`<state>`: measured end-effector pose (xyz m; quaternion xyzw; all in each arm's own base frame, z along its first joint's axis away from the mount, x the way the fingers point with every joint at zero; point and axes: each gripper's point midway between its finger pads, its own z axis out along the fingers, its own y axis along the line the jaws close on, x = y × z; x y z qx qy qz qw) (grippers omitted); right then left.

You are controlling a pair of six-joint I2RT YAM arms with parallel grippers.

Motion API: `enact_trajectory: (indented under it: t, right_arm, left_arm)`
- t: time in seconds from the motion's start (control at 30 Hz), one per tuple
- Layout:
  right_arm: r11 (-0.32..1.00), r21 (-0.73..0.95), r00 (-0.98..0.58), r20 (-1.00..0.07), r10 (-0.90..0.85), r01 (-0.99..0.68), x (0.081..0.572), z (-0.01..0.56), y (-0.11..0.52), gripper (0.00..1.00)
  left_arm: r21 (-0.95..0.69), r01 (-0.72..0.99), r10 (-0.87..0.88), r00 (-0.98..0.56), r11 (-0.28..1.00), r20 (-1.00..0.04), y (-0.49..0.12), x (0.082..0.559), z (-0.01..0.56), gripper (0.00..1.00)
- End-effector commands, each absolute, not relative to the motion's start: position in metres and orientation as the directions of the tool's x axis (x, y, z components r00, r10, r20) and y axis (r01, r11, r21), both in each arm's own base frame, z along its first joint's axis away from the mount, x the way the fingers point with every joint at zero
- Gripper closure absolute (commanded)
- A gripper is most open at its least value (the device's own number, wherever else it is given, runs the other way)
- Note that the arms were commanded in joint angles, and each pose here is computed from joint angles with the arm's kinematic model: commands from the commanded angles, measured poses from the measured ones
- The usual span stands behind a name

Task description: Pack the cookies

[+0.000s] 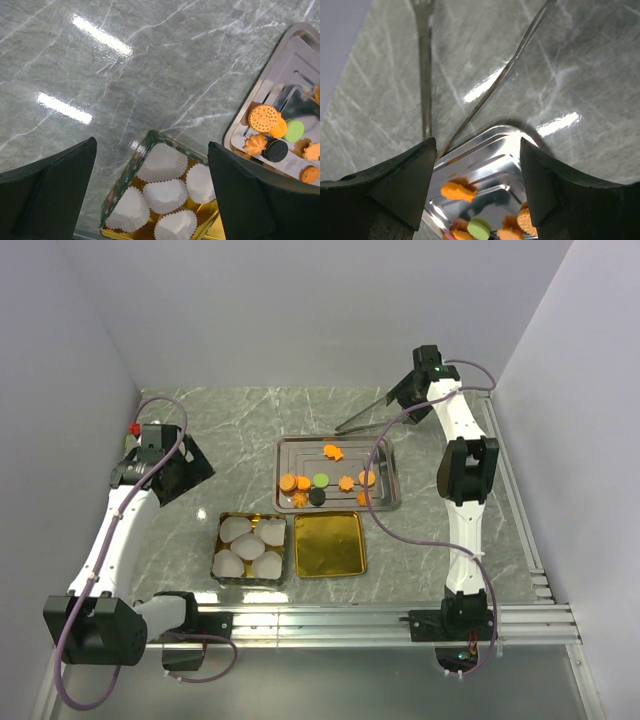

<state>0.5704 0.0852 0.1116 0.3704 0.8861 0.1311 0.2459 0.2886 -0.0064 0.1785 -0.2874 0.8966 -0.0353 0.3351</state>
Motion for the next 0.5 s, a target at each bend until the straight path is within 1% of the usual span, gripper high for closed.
enact_trajectory:
  t: [0.0, 0.17, 0.47]
  right_arm:
    - [0.678, 0.452, -0.573, -0.366, 0.734, 0.580, 0.586, 0.124, 0.083, 0.26]
    - [0.670, 0.455, -0.569, -0.356, 0.741, 0.587, 0.593, 0.110, 0.080, 0.28]
    - [0.661, 0.425, -0.556, -0.358, 0.750, 0.619, 0.601, 0.082, 0.067, 0.28]
  left_arm:
    - [-0.295, -0.463, -0.538, -0.586, 0.836, -0.606, -0.011, 0.303, 0.194, 0.01]
    - [-0.295, -0.464, -0.541, -0.594, 0.835, -0.595, -0.013, 0.311, 0.190, 0.01]
    - [-0.297, -0.457, -0.539, -0.617, 0.839, -0.573, -0.020, 0.317, 0.182, 0.01]
